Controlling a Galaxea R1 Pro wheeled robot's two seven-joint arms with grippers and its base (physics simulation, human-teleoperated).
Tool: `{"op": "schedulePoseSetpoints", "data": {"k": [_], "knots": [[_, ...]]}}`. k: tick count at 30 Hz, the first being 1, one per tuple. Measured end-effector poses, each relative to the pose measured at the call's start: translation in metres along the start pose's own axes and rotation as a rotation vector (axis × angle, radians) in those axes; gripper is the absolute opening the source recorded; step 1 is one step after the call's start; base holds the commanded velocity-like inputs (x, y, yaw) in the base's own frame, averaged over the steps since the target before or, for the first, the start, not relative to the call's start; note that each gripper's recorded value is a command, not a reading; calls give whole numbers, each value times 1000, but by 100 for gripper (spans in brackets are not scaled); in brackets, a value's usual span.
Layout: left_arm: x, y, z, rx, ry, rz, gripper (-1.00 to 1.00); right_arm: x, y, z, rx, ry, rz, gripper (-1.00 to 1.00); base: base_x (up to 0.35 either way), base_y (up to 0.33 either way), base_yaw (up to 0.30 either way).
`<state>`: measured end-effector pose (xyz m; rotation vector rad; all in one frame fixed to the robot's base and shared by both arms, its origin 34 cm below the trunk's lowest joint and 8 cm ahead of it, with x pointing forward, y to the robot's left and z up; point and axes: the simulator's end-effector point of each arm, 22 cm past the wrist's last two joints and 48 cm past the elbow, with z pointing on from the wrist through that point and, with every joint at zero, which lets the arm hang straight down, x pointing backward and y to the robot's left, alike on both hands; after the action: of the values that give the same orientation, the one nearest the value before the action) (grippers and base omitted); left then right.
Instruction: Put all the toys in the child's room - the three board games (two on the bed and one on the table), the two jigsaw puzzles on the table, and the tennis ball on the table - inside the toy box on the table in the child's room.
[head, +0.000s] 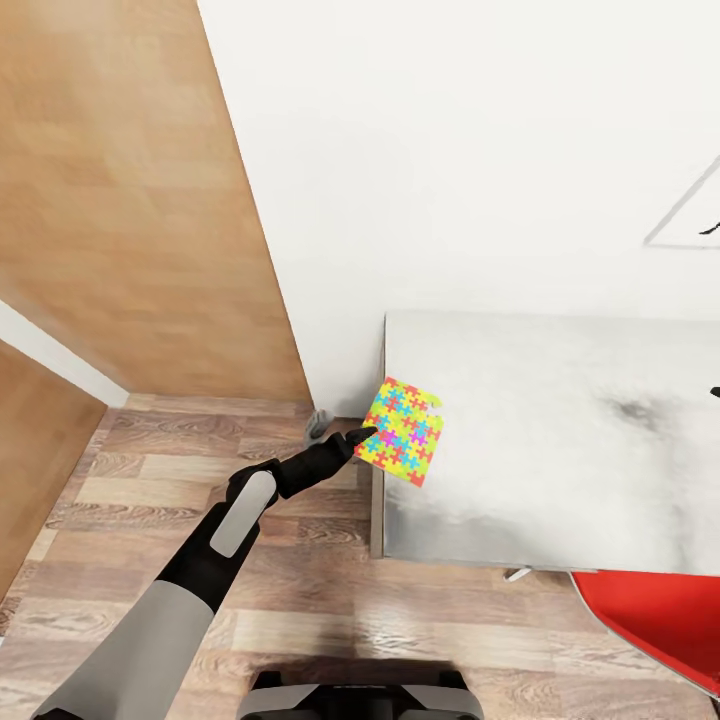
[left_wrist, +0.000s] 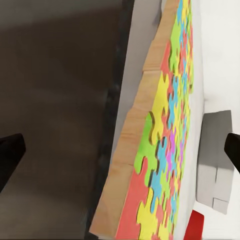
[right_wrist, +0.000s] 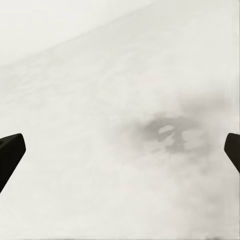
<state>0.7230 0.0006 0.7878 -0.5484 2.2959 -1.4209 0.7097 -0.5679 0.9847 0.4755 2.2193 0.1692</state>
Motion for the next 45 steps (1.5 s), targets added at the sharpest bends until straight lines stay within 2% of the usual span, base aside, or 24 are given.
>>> {"op": "schedulePoseSetpoints", "data": {"k": [10, 33, 34, 45], "knots": [[0, 0, 0, -1, 0, -1, 100, -1, 0, 0, 2, 0, -1, 100, 0, 0, -122], [0, 0, 0, 0, -2, -3, 100, -2, -1, -1, 4, -3, -2, 100, 0, 0, -13], [0, 0, 0, 0, -2, -2, -100, -2, -1, -1, 4, -3, -2, 100, 0, 0, -1], [-1, -1, 0, 7, -4, -12, -100, -2, -1, -1, 3, -3, -2, 100, 0, 0, 0]]}}
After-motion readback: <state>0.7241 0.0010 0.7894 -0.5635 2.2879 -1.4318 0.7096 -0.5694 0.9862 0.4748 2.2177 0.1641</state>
